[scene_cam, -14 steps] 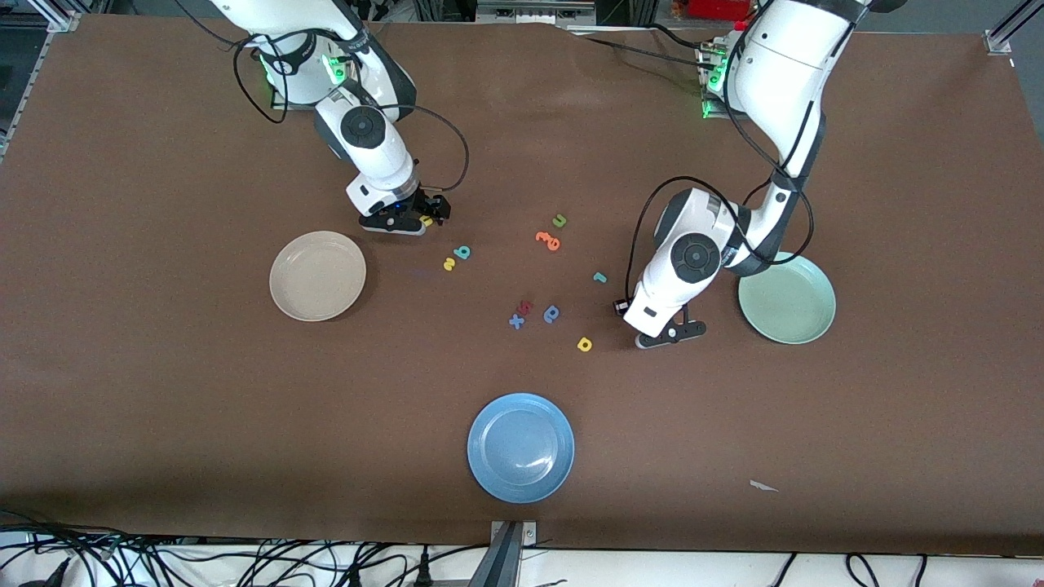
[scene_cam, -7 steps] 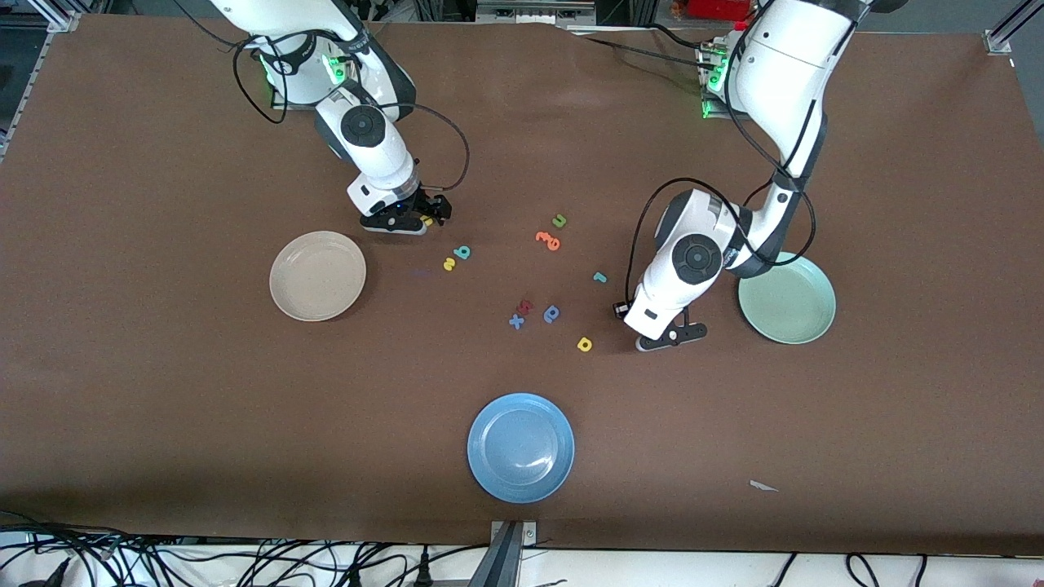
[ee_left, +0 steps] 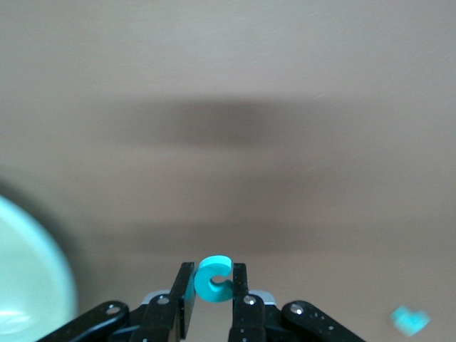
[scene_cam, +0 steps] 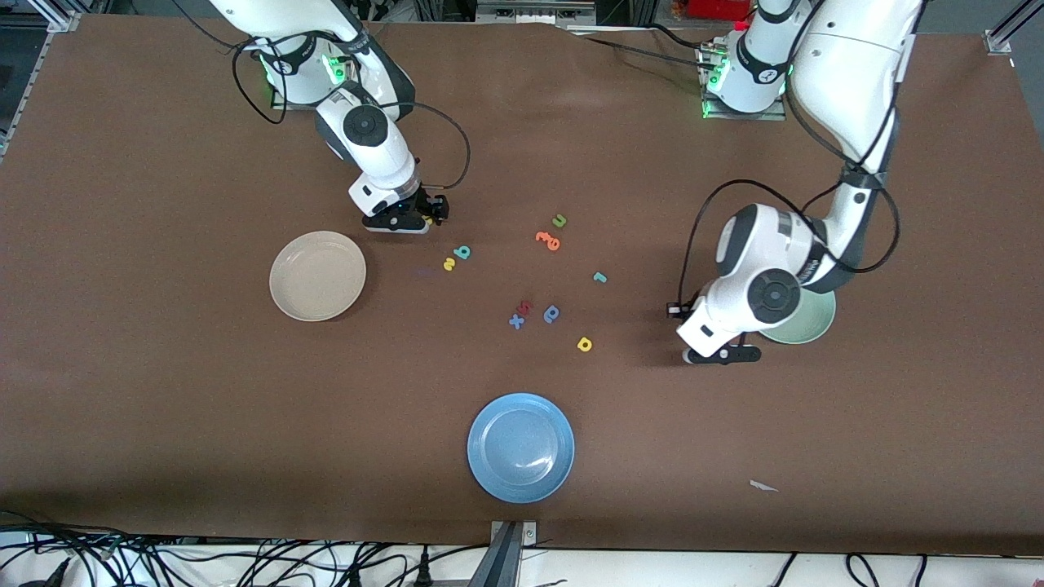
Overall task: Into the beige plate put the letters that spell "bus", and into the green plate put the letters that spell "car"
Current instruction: 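Lift the teal c with the left gripper while the right gripper grasps the u, then drop the c on the green plate while the right gripper drops the u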
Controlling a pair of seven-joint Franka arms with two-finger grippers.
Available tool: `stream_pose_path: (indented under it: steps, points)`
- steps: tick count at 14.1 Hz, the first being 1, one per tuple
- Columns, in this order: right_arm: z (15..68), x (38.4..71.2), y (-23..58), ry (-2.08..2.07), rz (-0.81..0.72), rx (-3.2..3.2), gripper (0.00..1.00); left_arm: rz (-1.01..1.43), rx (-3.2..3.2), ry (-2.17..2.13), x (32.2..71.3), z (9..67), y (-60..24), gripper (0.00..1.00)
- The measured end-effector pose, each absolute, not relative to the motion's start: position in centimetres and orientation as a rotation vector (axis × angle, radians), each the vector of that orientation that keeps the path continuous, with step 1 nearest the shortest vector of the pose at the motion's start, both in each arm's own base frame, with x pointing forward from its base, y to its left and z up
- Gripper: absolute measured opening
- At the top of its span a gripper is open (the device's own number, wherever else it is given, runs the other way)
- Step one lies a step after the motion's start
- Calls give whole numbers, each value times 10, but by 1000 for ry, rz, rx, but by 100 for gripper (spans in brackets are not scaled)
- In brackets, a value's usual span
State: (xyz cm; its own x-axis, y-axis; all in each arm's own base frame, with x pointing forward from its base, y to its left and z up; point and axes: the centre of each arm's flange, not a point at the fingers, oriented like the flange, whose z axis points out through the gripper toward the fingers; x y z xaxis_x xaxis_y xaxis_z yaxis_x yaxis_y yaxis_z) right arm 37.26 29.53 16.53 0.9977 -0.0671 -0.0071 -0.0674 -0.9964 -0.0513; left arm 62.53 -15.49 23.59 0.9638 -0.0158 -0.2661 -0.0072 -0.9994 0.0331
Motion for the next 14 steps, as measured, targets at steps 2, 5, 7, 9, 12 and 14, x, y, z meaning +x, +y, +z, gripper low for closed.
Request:
stream_pose_path:
  steps: [2,5,7,9,12,14]
  points:
    - [166,373,296,100,2,-3086,67,-483,3069,-139,628,246,-105,26]
    - [168,373,297,96,-6,-3081,56,-544,3069,-319,628,251,-56,26]
    - [169,373,298,94,-11,-3078,49,-572,3059,-430,625,246,-30,26]
    - [169,373,299,93,-14,-3076,41,-590,3044,-474,623,241,-11,30]
    - [174,374,300,88,-26,-3074,32,-591,3035,-496,623,239,-15,57]
    - [174,374,300,88,-26,-3074,32,-579,3019,-497,623,241,-35,77]
